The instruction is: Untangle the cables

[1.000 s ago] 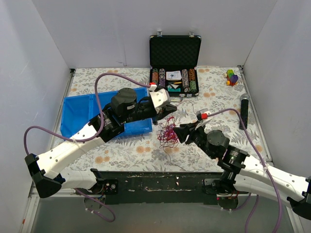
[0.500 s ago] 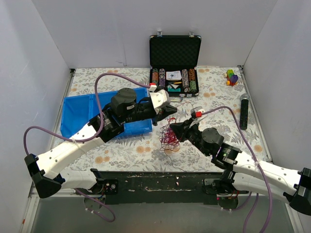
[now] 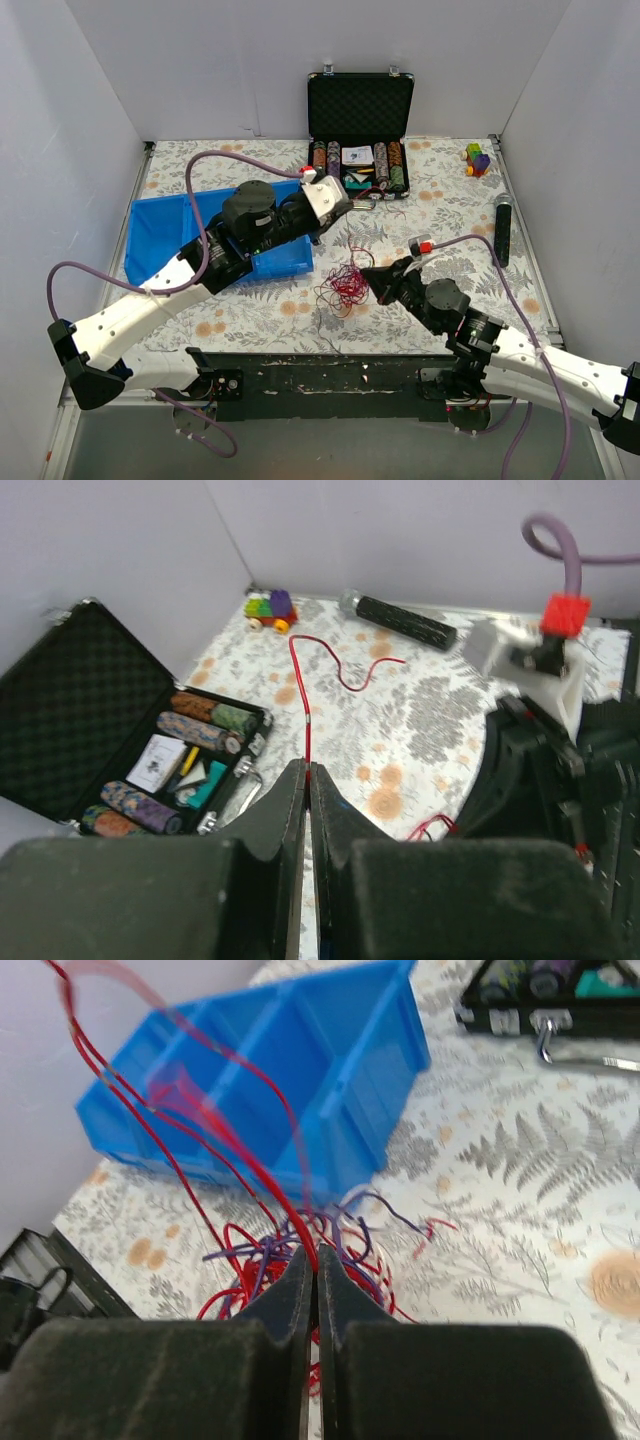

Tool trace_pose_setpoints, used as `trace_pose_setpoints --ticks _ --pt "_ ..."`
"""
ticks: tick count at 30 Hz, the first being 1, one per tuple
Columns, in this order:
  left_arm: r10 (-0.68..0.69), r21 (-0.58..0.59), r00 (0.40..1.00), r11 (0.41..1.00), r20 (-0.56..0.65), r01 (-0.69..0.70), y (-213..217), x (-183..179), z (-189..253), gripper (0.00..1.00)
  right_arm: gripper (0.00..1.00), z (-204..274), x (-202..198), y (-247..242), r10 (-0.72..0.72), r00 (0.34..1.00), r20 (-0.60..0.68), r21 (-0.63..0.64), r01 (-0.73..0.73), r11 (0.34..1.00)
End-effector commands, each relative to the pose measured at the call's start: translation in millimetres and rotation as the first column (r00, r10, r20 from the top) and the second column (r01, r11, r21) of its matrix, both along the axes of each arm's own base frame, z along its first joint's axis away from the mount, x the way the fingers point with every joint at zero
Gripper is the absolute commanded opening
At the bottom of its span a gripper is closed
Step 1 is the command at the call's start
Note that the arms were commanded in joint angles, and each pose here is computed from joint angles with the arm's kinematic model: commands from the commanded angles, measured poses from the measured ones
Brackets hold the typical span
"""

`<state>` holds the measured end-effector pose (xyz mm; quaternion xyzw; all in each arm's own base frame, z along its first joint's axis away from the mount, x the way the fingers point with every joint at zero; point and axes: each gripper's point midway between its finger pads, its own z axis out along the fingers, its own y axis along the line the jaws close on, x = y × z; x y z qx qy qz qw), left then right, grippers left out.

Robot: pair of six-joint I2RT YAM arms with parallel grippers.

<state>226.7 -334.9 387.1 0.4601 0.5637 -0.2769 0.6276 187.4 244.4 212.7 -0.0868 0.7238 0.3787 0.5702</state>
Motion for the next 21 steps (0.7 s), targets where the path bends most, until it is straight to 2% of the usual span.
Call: trace_pose_setpoints --ticks 1,7,13,18,21 --pt "0.149 -0.213 0.974 0.971 0.170 -0.111 33 14 94 0.00 0.01 -75 -8 -17 -0.051 0.986 -0.160 -0.154 0.026 0.988" --pt "0.236 -0.283 0.946 0.944 0.220 -0.170 52 25 130 0.00 0.01 -122 -15 -30 -0.116 0.953 -0.280 -0.239 0.048 0.970" --pt "0.310 -0.364 0.885 0.915 0.349 -0.177 67 26 187 0.00 0.01 -167 -25 -56 -0.246 0.888 -0.387 -0.358 0.101 0.928" --pt "0.445 -0.492 0.773 0.848 0.453 -0.200 96 22 253 0.00 0.01 -191 -33 -72 -0.317 0.841 -0.439 -0.425 0.116 0.897" --pt "0.483 -0.523 0.693 0.834 0.535 -0.178 104 15 283 0.00 0.01 -198 -36 -76 -0.336 0.826 -0.452 -0.448 0.116 0.887"
